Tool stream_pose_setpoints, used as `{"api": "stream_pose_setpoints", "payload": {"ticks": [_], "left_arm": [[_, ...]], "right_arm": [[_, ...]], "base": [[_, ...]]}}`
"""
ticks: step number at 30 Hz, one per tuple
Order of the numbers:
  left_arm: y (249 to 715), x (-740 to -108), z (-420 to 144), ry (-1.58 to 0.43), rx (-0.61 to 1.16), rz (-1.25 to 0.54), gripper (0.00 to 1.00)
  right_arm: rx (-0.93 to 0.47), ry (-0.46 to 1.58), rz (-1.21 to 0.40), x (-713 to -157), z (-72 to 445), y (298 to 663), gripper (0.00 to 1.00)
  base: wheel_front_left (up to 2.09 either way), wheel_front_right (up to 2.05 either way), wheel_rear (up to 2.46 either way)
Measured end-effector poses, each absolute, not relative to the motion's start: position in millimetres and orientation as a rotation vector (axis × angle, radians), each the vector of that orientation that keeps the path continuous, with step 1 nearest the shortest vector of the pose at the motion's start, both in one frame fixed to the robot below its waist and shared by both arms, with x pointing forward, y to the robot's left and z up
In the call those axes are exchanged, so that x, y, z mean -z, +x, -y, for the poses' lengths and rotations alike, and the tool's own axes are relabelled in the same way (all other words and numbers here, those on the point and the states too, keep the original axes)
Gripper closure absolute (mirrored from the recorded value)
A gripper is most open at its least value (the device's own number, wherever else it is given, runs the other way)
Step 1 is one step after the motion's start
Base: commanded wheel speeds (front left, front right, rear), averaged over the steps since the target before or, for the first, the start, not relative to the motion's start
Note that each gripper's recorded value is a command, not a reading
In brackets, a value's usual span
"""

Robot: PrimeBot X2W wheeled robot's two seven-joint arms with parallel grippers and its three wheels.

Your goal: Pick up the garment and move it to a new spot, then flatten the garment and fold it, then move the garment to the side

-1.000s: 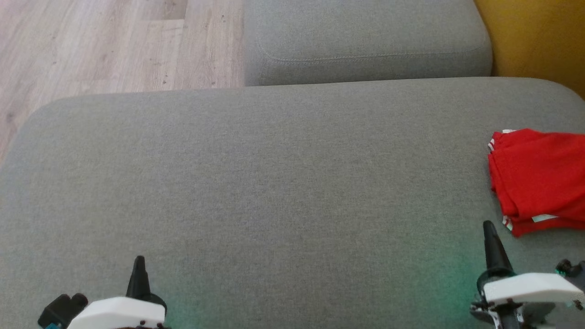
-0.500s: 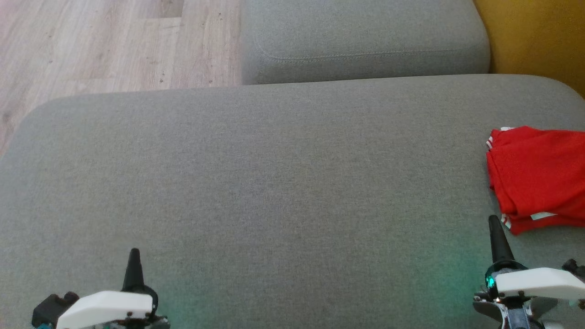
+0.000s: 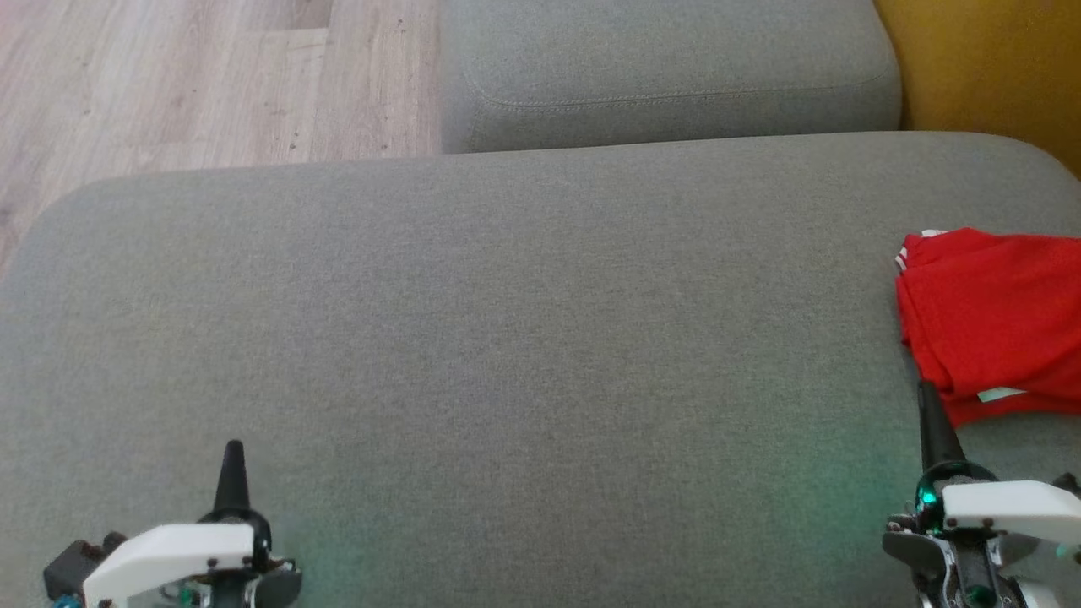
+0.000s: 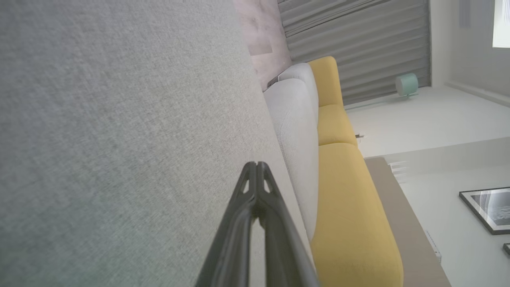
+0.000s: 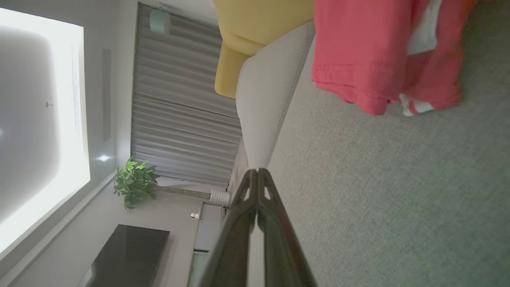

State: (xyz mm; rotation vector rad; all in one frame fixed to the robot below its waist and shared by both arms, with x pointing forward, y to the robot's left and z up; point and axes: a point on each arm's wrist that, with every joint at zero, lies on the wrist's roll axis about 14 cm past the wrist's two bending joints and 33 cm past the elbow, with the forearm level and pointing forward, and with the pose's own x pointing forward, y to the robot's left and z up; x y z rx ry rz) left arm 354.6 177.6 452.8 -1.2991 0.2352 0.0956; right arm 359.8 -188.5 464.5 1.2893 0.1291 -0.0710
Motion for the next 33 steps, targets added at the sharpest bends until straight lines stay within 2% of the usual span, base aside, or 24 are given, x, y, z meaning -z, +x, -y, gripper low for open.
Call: {"api": "stream_pose_setpoints", "payload": {"ticks": [27,33], "left_arm": [[373,-474,-188,-1.566,-0.062,-0.104,1.0],[375,-477,-189,-1.571,-0.052,-0.095,1.0]], "right_arm": [[0.099,1.581,-0.048,-475,204,371,1.0],[0.091,1.587,-0.039,-479,204,374,1.0]], "base": [[0.0,0.0,0.0],[0.0,0.0,0.0]]}}
